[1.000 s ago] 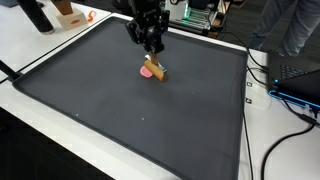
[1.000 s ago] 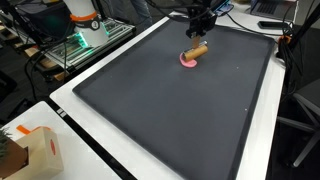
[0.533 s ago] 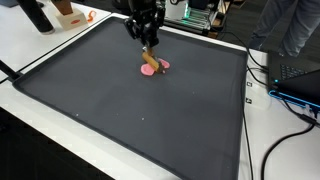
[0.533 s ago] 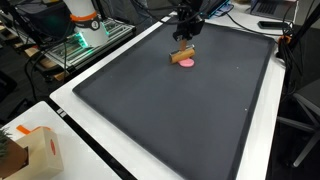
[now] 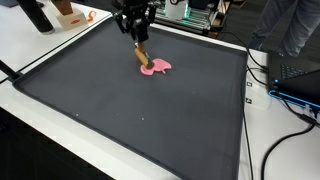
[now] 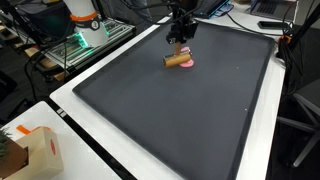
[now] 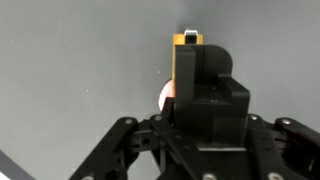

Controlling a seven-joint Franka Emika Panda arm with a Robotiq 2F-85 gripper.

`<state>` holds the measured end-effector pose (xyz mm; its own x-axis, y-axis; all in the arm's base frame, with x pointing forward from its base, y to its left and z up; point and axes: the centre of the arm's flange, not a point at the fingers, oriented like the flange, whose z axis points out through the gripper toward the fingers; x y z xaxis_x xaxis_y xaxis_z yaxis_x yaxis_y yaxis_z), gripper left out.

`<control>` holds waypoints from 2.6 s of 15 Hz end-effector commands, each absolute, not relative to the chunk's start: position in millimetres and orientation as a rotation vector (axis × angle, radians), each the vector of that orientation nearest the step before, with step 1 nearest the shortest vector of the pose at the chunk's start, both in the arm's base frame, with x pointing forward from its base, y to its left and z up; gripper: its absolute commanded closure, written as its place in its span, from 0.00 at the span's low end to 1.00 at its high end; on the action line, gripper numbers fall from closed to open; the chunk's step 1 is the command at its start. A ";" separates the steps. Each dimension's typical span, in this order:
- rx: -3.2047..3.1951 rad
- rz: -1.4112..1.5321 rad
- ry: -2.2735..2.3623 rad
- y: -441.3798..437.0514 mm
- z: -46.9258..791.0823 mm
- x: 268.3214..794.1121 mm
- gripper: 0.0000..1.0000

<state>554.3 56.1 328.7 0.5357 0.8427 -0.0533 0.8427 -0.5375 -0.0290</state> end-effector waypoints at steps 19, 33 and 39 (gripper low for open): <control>2.742 0.218 1.165 131.2 473.7 483.2 0.76; 2.548 0.110 0.979 237.2 427.6 469.4 0.76; 2.482 0.135 0.930 260.8 394.9 475.8 0.76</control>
<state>467.5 247.1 404.7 0.7494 0.6588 -0.0658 0.6186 -0.6613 0.4242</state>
